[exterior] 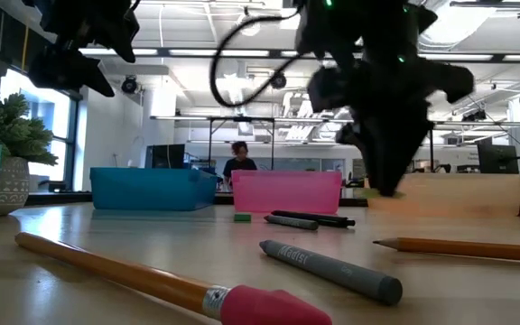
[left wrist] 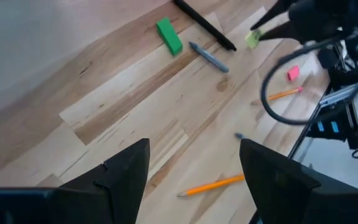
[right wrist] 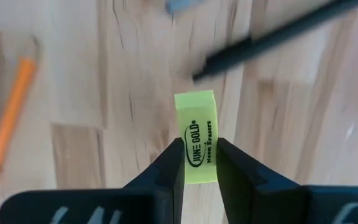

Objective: Sort crayons/erasers/pens/pencils in bins
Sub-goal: Put the light green eraser into the transparent blue bin

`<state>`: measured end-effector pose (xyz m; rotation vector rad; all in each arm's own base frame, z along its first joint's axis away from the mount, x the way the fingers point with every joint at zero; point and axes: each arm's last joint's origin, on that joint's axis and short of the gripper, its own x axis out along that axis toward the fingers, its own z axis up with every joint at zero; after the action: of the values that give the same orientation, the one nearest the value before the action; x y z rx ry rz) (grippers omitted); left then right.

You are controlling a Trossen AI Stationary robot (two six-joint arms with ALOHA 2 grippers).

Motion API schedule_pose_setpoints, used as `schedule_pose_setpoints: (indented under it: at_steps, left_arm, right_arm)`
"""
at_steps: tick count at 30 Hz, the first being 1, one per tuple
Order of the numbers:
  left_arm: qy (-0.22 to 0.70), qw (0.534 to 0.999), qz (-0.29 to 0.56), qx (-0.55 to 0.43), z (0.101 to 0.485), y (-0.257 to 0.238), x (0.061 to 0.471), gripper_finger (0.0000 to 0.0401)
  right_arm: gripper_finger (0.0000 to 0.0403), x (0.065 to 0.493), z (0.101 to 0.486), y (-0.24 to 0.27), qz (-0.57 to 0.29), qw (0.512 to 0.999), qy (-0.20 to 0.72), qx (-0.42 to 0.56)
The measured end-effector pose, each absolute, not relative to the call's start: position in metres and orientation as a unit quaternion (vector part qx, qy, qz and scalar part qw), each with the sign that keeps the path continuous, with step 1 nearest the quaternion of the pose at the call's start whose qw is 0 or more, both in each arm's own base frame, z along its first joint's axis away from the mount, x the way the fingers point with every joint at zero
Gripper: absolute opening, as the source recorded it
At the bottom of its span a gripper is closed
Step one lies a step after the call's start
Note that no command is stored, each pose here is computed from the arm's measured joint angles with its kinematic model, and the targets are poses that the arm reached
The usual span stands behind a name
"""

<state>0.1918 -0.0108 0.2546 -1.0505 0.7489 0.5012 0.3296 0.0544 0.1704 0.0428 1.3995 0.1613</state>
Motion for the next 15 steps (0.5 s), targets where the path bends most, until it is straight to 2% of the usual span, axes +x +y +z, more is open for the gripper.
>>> schedule_pose_setpoints:
  at_steps: [7, 15]
  left_arm:
    - [0.325, 0.765, 0.253, -0.495, 0.255, -0.010, 0.192, 0.0237]
    - [0.273, 0.785, 0.264, -0.489, 0.259, -0.008, 0.200, 0.0237]
  right_arm:
    - [0.0064, 0.347, 0.199, 0.066, 0.064, 0.798, 0.600, -0.001]
    - [0.0064, 0.365, 0.236, 0.069, 0.024, 0.841, 0.538, -0.047]
